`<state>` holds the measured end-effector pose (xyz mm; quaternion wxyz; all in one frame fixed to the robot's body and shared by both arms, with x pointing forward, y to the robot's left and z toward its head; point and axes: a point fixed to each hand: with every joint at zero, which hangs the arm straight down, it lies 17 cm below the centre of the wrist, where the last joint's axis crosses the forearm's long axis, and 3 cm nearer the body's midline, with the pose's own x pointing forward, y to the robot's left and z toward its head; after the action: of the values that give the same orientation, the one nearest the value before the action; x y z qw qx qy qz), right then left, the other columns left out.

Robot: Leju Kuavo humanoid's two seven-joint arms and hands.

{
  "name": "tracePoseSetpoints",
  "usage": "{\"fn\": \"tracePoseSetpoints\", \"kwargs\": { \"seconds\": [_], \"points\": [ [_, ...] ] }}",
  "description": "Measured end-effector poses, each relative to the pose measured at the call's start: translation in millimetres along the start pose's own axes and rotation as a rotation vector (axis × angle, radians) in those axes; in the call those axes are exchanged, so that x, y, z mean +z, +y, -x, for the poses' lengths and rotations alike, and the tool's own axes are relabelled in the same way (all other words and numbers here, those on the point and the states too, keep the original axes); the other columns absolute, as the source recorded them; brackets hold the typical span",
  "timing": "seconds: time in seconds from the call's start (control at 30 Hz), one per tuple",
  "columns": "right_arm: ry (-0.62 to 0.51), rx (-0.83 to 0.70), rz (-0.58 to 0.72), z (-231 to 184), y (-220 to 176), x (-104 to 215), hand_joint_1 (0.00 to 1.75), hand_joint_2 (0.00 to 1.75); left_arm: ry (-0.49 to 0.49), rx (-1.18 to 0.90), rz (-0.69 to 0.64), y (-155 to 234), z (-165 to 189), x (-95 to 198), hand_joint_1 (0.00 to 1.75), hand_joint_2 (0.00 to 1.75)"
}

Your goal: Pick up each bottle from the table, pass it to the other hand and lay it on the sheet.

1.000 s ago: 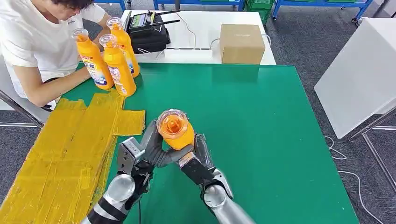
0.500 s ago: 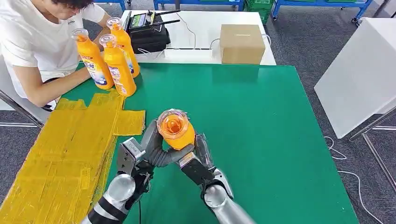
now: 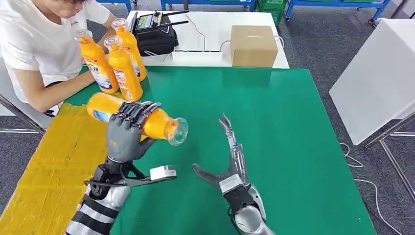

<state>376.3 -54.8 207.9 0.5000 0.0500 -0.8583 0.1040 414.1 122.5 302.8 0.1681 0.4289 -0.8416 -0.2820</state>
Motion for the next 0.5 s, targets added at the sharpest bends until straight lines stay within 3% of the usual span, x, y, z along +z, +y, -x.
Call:
{"fn": "tracePoseSetpoints", "kwargs": {
  "seconds": [0.13,0.27,0.33,0.5],
  "points": [
    [-0.026,0.012,0.037,-11.3,-19.8,5.0,0.00,1.75,0.146,-0.001,0.008,-0.9,45.1,10.6,1.75,1.75],
    [-0.037,-0.031,0.040,-21.5,-30.0,11.2,0.00,1.75,0.268,-0.038,0.112,-20.3,81.1,29.4,1.75,1.75],
    [-0.044,-0.042,0.044,-26.4,-36.9,15.7,0.00,1.75,0.290,-0.073,0.156,-27.1,95.2,39.9,1.75,1.75],
    [-0.083,-0.013,0.083,-41.1,-63.4,17.1,0.00,1.75,0.222,-0.445,0.519,-78.0,155.0,87.8,1.75,1.75]
  ]
}}
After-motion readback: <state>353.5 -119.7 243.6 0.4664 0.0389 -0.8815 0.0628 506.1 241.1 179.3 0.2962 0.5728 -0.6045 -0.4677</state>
